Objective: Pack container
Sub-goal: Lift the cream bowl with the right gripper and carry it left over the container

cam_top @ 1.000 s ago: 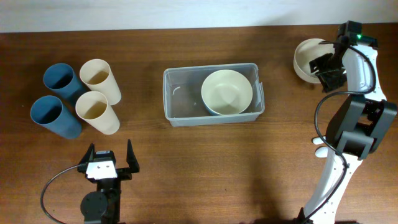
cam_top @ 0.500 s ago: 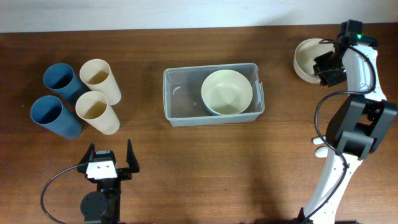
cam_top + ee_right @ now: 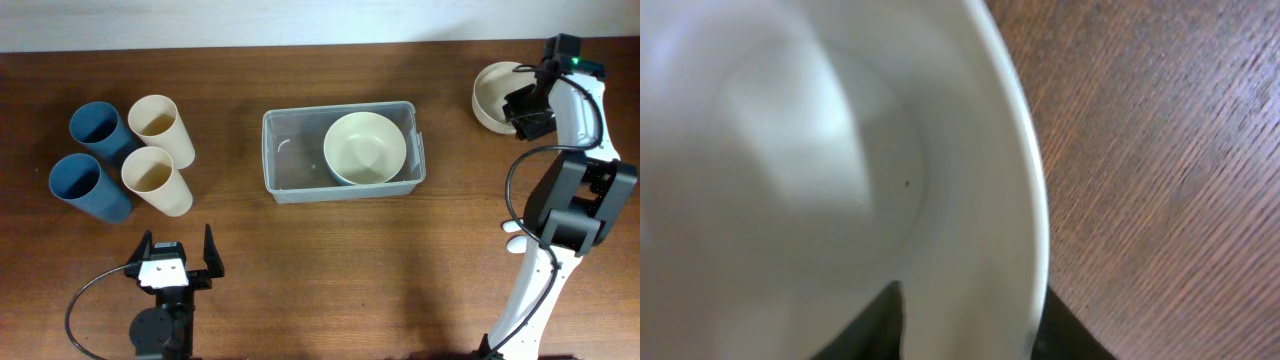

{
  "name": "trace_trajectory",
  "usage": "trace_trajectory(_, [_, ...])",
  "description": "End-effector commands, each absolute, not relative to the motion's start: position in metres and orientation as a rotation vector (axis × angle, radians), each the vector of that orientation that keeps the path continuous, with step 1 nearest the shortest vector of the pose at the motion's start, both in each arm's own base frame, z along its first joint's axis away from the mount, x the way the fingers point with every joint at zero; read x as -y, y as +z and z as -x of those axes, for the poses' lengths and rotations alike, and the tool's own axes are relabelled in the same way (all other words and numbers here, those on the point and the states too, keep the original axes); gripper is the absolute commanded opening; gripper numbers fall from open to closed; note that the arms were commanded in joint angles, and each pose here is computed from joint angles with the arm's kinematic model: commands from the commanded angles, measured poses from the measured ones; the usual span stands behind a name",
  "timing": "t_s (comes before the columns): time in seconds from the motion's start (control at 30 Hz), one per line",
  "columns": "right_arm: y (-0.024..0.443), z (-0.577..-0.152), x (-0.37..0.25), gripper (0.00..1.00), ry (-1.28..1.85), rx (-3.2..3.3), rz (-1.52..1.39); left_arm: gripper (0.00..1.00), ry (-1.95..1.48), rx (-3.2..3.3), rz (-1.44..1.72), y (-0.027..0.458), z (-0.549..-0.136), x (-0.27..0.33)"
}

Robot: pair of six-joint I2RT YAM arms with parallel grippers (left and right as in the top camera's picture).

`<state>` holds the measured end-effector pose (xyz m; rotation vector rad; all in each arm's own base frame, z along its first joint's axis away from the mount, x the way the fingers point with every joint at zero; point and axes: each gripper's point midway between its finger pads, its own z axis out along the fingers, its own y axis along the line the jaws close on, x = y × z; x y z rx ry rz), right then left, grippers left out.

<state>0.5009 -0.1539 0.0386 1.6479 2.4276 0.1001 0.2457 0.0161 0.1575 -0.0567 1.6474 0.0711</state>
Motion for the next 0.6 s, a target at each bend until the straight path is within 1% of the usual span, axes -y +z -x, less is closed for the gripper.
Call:
trace_trajectory(0.0, [0.023,-0.497,0.159,0.27,0.059,-2.444,-1.657,0.99,0.077,-1.648,0.039,0.157,-0.245,-0.015])
trace_trajectory(0.17, [0.023,-0.496,0.162,0.04,0.054,-2.452,-1.642,1.00,0.077,-1.648,0.039,0.157,-0.245,-0.015])
trace_trajectory(0.37, [0.027,-0.495,0.161,0.04,0.062,-2.457,-1.639,0.99,0.077,-1.648,0.039,0.157,-0.245,-0.015])
trace_trajectory(0.57, [0.052,-0.497,0.166,0.04,0.079,-2.453,-1.573,1.00,0.077,-1.648,0.039,0.157,-0.245,-0.015])
